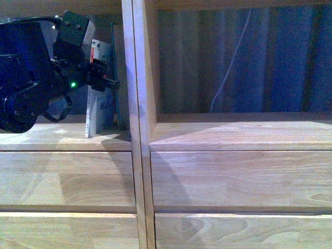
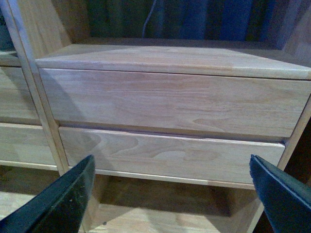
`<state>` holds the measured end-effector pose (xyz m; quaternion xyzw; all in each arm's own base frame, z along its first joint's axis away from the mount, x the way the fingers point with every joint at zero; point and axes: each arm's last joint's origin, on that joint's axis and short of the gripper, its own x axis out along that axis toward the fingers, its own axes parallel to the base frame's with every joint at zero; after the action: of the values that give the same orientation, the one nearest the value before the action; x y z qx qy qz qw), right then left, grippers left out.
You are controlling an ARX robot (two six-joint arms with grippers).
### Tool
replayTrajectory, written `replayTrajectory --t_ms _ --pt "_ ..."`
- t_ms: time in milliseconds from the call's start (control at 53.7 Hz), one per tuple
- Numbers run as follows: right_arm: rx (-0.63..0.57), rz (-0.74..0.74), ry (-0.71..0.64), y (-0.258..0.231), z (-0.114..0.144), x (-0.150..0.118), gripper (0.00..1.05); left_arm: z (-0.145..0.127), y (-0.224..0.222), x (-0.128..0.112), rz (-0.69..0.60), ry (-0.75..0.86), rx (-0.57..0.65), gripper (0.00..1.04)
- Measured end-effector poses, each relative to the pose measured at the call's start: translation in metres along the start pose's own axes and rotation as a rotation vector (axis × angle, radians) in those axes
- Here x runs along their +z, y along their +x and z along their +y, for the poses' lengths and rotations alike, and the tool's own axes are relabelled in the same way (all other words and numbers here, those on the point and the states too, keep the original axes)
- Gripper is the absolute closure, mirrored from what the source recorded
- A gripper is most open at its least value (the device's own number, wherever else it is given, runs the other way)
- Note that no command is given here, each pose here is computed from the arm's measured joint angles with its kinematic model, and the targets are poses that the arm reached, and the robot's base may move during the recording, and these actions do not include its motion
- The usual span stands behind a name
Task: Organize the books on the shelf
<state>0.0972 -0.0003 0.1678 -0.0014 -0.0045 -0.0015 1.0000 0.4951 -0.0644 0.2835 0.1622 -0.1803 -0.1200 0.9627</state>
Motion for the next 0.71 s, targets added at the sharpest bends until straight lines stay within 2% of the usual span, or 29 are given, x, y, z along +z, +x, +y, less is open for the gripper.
replayTrajectory --t_ms 409,521,707 --pt "0.0 0.0 0.0 0.0 0.0 0.0 0.07 -0.002 -0.019 0.003 0.117 -0.063 -0.025 0.07" --pt "0.0 0.0 0.0 0.0 0.0 0.0 0.07 -0.002 -0.034 0.012 0.15 -0.099 -0.04 0.08" --pt "0.0 0.0 0.0 0.0 0.0 0.0 0.07 0.0 -0.071 0.042 0.177 -0.147 -0.061 0.07"
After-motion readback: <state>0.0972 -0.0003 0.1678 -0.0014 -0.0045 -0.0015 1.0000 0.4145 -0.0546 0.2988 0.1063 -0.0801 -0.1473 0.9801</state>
